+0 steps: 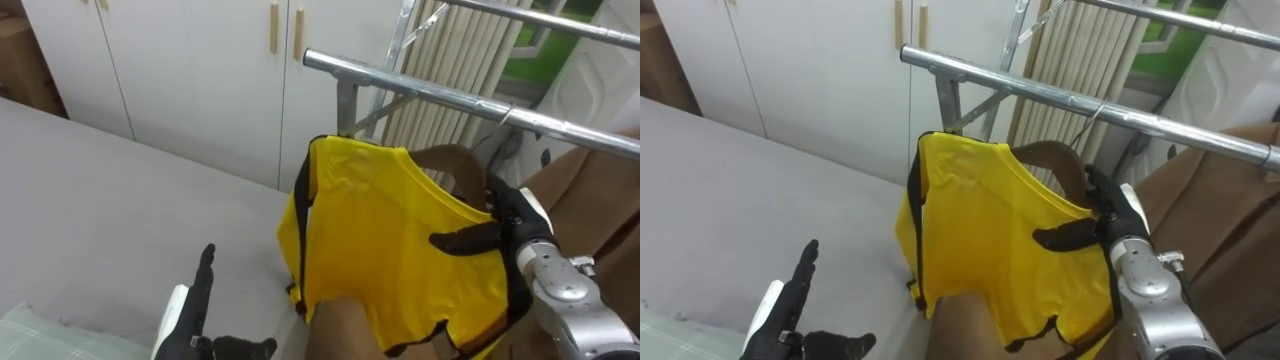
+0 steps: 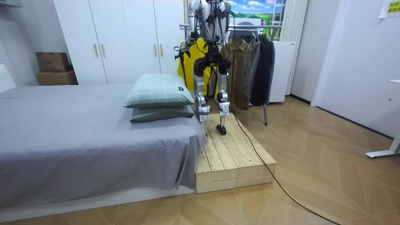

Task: Hang clothes

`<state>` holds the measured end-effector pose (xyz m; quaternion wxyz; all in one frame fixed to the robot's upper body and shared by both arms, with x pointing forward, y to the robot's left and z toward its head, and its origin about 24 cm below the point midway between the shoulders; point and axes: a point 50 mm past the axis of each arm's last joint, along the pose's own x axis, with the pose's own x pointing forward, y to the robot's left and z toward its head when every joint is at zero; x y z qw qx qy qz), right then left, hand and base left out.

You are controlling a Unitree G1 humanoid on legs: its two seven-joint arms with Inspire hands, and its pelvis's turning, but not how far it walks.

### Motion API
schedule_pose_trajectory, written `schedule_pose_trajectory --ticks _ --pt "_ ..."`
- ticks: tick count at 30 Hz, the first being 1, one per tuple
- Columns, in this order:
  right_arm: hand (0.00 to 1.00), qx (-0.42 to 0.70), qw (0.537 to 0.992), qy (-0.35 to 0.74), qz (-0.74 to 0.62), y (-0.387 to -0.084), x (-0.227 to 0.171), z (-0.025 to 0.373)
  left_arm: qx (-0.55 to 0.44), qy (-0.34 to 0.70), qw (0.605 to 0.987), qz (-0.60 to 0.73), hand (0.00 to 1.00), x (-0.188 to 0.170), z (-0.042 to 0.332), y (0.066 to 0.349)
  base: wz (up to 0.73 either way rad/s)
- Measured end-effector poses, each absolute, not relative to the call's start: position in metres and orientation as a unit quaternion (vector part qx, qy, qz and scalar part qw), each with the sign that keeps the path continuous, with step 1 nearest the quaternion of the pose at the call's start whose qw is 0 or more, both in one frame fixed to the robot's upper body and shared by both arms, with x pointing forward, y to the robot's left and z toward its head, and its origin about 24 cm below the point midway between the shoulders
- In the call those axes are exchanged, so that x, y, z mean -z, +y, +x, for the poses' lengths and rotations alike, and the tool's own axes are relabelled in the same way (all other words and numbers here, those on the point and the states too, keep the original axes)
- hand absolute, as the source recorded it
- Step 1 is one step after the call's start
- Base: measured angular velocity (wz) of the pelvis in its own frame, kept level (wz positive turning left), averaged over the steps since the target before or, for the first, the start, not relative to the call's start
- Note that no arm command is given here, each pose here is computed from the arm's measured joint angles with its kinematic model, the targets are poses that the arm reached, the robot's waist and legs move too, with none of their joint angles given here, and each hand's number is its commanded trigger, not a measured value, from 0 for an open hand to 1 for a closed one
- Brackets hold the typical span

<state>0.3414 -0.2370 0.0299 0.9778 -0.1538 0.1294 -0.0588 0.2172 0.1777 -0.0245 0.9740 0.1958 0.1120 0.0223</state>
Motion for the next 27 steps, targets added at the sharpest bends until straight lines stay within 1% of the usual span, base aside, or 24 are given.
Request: schedule_pose_trajectory --ticks 13,21,27 --pt "0.00 0.082 0.976 0.116 -0.166 -0.239 -0.035 0.343 -0.024 0.112 0.973 0.201 0.00 0.025 0.217 0.179 -0.02" --pt "0.00 0.090 0.978 0.041 -0.181 -0.229 -0.065 0.351 -0.027 0.116 0.973 0.199 0.00 0.026 0.216 0.181 -0.01" --pt "0.00 0.096 0.979 0.023 -0.177 -0.228 -0.069 0.347 -0.027 0.118 0.972 0.200 0.00 0.027 0.215 0.181 0.00"
